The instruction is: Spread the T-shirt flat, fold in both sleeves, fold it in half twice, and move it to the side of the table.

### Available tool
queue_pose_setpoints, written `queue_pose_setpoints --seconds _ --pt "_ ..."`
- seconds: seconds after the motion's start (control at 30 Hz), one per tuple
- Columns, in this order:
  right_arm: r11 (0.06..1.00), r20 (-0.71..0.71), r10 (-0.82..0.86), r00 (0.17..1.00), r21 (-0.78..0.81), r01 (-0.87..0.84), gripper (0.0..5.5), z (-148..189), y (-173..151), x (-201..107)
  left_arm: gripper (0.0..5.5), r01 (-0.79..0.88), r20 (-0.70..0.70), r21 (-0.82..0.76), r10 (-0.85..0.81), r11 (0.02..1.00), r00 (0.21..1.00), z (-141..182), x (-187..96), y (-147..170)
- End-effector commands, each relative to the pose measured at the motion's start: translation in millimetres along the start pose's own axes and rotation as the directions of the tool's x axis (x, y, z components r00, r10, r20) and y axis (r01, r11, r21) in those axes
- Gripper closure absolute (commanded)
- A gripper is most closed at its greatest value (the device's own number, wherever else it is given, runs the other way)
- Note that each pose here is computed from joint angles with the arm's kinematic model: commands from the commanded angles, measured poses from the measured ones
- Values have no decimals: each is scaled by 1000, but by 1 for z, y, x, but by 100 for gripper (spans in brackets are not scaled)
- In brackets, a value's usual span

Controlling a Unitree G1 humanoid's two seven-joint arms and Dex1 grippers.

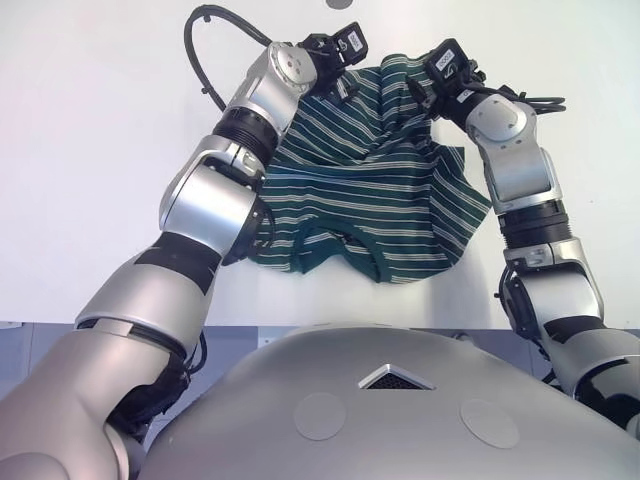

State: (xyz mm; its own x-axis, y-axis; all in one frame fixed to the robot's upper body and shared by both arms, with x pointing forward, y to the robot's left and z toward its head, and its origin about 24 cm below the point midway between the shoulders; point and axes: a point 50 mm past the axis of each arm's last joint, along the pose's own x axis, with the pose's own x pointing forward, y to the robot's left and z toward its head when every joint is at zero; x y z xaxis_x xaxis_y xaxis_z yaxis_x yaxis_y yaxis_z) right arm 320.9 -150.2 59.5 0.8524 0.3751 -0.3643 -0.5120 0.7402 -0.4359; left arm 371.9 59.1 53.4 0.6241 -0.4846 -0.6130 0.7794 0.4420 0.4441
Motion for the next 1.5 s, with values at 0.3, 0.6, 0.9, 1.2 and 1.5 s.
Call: queue_pose_setpoints --seconds 0.3,0.6,0.9,1.2,1.5 --pt "998 107 -66 992 15 65 296 17 -4 3 346 205 -166 -278 -257 938 952 -62 3 -44" --pt "991 140 -132 981 28 129 296 19 -10 0 506 56 -132 -290 -98 955 986 -67 3 -40" --pt "980 169 -201 965 30 199 296 20 -29 -6 546 -396 259 12 380 918 888 -43 -46 -20" --pt "983 161 -183 970 22 181 296 16 -27 -9 546 -312 472 604 -14 734 881 -54 -81 -100" --pt "984 161 -176 971 11 177 296 16 -28 -9 389 -569 724 490 55 661 687 -25 -102 -89"
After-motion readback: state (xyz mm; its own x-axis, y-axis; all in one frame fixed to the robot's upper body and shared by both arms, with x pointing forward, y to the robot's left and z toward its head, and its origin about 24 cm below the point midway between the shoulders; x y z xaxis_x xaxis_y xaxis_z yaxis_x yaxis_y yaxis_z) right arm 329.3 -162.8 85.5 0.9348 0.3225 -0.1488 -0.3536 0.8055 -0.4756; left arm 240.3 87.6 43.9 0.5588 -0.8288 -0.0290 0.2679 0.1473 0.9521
